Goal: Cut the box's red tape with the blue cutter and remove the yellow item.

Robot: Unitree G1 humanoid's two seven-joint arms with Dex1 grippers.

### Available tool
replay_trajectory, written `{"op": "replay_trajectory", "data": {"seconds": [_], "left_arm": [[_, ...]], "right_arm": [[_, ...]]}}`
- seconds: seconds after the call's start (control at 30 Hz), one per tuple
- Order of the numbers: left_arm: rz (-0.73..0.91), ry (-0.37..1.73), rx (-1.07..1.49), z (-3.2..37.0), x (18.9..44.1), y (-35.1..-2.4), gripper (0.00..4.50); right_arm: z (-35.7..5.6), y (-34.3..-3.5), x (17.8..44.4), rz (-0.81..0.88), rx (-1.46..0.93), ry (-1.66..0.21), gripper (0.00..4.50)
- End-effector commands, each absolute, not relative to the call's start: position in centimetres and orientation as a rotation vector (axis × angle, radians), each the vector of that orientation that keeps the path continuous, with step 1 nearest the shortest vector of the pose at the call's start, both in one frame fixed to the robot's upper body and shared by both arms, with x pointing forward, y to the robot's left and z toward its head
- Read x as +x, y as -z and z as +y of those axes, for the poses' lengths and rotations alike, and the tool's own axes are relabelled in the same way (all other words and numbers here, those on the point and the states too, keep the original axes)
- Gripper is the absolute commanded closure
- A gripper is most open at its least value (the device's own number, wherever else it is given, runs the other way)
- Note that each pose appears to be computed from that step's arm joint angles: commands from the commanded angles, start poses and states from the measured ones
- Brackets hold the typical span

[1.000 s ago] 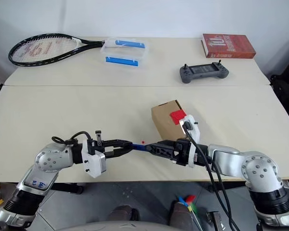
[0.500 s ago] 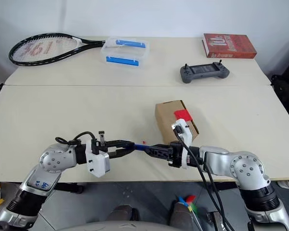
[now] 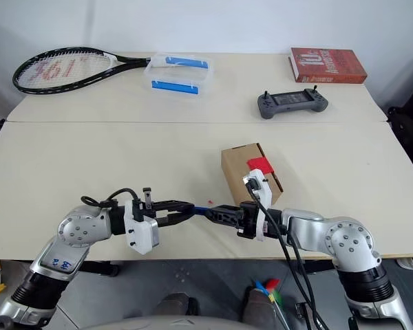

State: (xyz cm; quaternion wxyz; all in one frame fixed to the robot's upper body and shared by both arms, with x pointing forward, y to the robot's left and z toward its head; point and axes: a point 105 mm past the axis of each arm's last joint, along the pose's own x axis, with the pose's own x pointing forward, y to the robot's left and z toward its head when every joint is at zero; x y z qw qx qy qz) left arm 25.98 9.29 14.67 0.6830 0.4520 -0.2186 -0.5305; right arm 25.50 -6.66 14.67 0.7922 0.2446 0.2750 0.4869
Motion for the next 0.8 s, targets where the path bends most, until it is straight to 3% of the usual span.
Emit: {"op": "replay_trajectory", "data": {"seconds": [0.03,0.13,0.23,0.33,0.37,0.53,0.67,0.77,0.8], "left_arm": [[-0.544,1.181,1.015,8.8,25.6,-15.6,4.06],[-0.545,1.178,1.013,8.7,25.6,-15.6,4.06],[-0.543,1.174,1.013,8.7,25.6,-15.6,4.06],[-0.543,1.173,1.015,8.7,25.6,-15.6,4.06],[-0.544,1.173,1.016,8.7,25.6,-15.6,4.06],[-0.542,1.204,0.982,8.6,25.3,-15.7,4.06],[-0.517,1.227,0.891,8.6,24.8,-16.3,2.90],[-0.304,1.286,0.604,9.6,24.2,-16.6,1.98],[-0.245,1.304,0.528,9.9,23.9,-16.8,1.93]], "right_arm": [[-6.7,-15.7,25.6,0.552,0.567,-1.061,2.70],[-6.6,-15.7,25.5,0.548,0.572,-1.064,2.70],[-6.5,-15.8,25.4,0.548,0.576,-1.078,3.20],[-6.5,-15.7,25.2,0.555,0.574,-1.085,4.25],[-6.6,-15.7,25.2,0.556,0.575,-1.086,4.38],[-6.7,-15.8,25.3,0.554,0.572,-1.091,4.36],[-7.0,-16.1,25.2,0.550,0.564,-1.100,4.36],[-7.6,-17.3,24.6,0.535,0.552,-1.138,4.36],[-7.8,-17.6,24.3,0.530,0.548,-1.149,4.36]]}}
